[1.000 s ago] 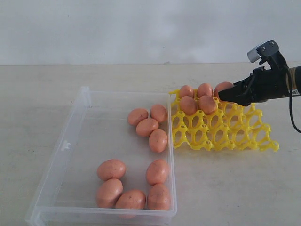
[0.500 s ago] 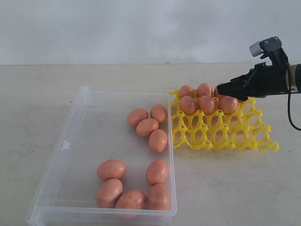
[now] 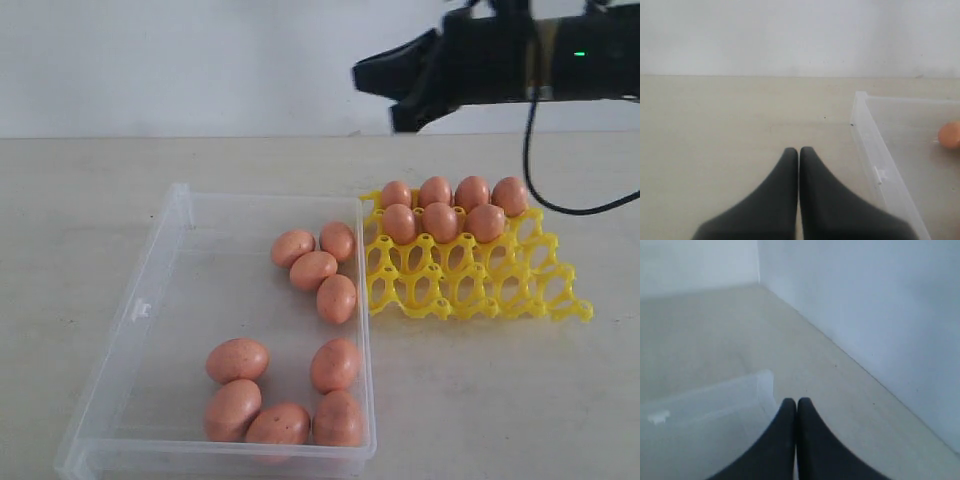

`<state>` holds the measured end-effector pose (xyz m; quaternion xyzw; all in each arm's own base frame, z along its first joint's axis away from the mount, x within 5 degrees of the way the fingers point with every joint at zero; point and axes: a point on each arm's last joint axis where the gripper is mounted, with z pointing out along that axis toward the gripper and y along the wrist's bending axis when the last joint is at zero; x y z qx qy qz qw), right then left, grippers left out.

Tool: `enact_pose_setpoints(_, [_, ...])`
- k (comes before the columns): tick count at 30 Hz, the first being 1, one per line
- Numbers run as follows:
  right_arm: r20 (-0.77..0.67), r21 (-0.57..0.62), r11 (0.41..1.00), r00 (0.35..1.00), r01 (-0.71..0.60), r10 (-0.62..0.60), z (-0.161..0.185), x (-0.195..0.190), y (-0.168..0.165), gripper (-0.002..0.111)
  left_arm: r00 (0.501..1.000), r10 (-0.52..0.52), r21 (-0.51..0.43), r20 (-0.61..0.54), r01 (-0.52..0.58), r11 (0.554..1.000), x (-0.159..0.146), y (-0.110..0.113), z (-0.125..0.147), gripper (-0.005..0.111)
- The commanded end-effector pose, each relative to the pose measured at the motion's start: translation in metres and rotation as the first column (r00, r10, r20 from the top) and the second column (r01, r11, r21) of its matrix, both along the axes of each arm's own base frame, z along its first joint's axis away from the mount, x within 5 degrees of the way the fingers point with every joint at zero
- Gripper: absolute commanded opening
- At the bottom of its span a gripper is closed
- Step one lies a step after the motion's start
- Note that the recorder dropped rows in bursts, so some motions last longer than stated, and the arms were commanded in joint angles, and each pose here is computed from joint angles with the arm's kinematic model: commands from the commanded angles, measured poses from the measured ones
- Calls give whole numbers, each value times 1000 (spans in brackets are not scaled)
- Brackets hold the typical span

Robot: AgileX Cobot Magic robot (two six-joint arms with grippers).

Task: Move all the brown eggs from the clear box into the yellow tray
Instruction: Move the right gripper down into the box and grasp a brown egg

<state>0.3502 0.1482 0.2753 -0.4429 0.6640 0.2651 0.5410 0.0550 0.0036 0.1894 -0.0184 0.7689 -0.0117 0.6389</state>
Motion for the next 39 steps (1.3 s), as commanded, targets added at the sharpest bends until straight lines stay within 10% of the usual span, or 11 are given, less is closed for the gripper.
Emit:
enact_pose_setpoints(1, [392,-498,800,910,336,-137,-7,-8,44,0,1000,0,-6,-4,0,1000,0,0,-1,1])
enact_pose_setpoints(4, [644,-557,453,706,697,-295,-11,-6,53,0,1000,0,-6,-4,0,1000,0,0,-1,1])
enact_pose_setpoints(6, [684,-531,386,651,754,-329,-10,-5,61,0,1000,0,-6,-4,0,1000,0,0,-1,1])
enact_pose_setpoints(8, [495,-594,464,753,657,-434,-11,-11,75,0,1000,0,-6,-4,0,1000,0,0,-1,1])
enact_pose_setpoints(12, [-10,-705,699,984,119,-177,-15,-38,116,0,1000,0,-6,-4,0,1000,0,0,-1,1])
enact_pose_setpoints(17, [-349,-625,589,858,-513,377,-19,-77,142,0,1000,0,-6,-4,0,1000,0,0,-1,1])
enact_pose_setpoints(21, [-351,-613,586,847,-530,398,-29,-80,153,9,1000,0,-6,-4,0,1000,0,0,-1,1])
enact_pose_setpoints(28, [-397,-607,630,872,-484,287,-60,-73,167,60,1000,0,-6,-4,0,1000,0,0,-1,1])
enact_pose_setpoints(39, [-477,-615,605,849,-506,225,-113,-65,174,61,1000,0,-6,-4,0,1000,0,0,-1,1])
